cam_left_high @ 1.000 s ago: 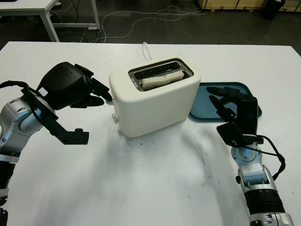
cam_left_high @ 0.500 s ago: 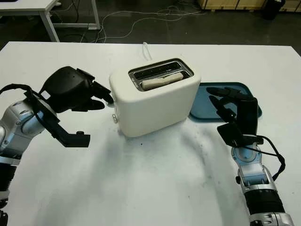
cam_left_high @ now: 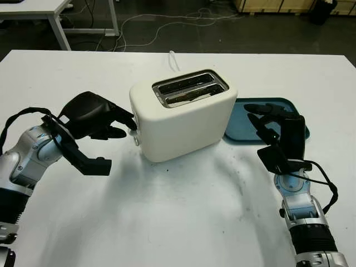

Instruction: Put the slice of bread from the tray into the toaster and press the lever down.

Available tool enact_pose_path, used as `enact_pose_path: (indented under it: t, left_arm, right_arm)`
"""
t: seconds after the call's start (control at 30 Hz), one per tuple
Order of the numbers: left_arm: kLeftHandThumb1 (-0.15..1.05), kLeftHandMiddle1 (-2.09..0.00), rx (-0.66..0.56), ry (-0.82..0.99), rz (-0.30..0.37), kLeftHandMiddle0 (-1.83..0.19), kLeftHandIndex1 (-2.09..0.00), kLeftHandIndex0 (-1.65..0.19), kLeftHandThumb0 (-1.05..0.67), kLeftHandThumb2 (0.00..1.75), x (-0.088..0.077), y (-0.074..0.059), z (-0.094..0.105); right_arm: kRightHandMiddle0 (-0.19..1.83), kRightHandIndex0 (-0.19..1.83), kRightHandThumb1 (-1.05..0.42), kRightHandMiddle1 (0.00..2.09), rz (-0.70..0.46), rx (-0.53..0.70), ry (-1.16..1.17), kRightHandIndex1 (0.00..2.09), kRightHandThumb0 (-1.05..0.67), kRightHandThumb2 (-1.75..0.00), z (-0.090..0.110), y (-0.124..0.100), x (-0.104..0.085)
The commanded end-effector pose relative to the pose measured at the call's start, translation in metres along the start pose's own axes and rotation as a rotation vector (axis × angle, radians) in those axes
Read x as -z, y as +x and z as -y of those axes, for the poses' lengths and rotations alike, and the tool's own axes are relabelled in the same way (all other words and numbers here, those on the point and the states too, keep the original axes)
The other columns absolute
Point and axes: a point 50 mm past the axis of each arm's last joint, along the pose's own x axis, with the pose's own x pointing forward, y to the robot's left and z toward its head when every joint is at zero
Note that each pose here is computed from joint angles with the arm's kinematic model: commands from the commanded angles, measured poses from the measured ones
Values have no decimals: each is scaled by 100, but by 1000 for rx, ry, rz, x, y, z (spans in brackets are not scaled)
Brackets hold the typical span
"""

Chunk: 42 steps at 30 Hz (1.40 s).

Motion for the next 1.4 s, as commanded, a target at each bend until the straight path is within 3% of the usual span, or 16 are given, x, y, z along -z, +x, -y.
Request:
enact_pose_path:
  t: [0.0,0.17,0.3,1.0,1.07,1.1,1.13,1.17,1.2,1.27,1.33,1.37]
  left_arm:
    - [92,-119,176,-72,-40,-92,-40,-103,-32,12,1,-10,55]
    - [92,-120,147,-209,-38,-91,-39,-102,-29,11,-6,-13,81]
    - [92,-120,130,-234,-39,-89,-41,-100,-29,11,-9,-13,88]
    - [92,-122,162,-175,31,-88,-49,-97,-32,11,-17,-9,71]
    - [92,-122,223,-87,27,-87,-50,-96,-34,14,-19,-6,69]
    - [92,-126,312,-6,-1,-84,-52,-95,-37,18,-21,-2,71]
    - [92,-153,433,57,-46,-75,-97,-81,-35,16,-24,4,77]
    - [92,-163,597,110,-93,-74,-131,-70,-33,14,-29,11,89]
    - [92,-160,717,139,-130,-72,-129,-69,-35,15,-34,16,99]
    - [92,-119,870,104,-181,-79,-80,-82,-37,15,-44,25,124]
    - [92,-90,865,27,-183,-86,-41,-98,-40,11,-54,27,139]
    - [92,-102,861,-3,-176,-85,-39,-105,-43,13,-57,28,141]
  right_arm:
    - [109,62,-92,21,15,5,11,157,-31,-15,4,-1,-1]
    - [108,63,-92,23,13,-1,22,157,-31,-15,3,-1,-1]
    - [107,63,-92,24,30,-1,21,156,-30,-13,4,0,-2]
    - [101,64,-92,38,40,4,31,153,-27,-12,2,1,-4]
    - [100,64,-92,39,45,2,29,154,-27,-12,2,1,-4]
    - [100,64,-92,40,46,2,28,154,-26,-12,2,1,-4]
    - [99,63,-92,41,47,1,27,153,-26,-12,2,1,-4]
    - [99,64,-92,41,45,0,26,153,-27,-13,1,0,-4]
    - [99,64,-92,42,43,-1,27,153,-27,-13,1,0,-3]
    - [96,63,-92,50,34,-6,25,155,-28,-13,0,-1,-2]
    - [91,63,-92,56,30,-7,30,155,-28,-13,1,-1,-1]
    - [90,64,-92,58,29,-6,31,155,-28,-13,2,-1,-1]
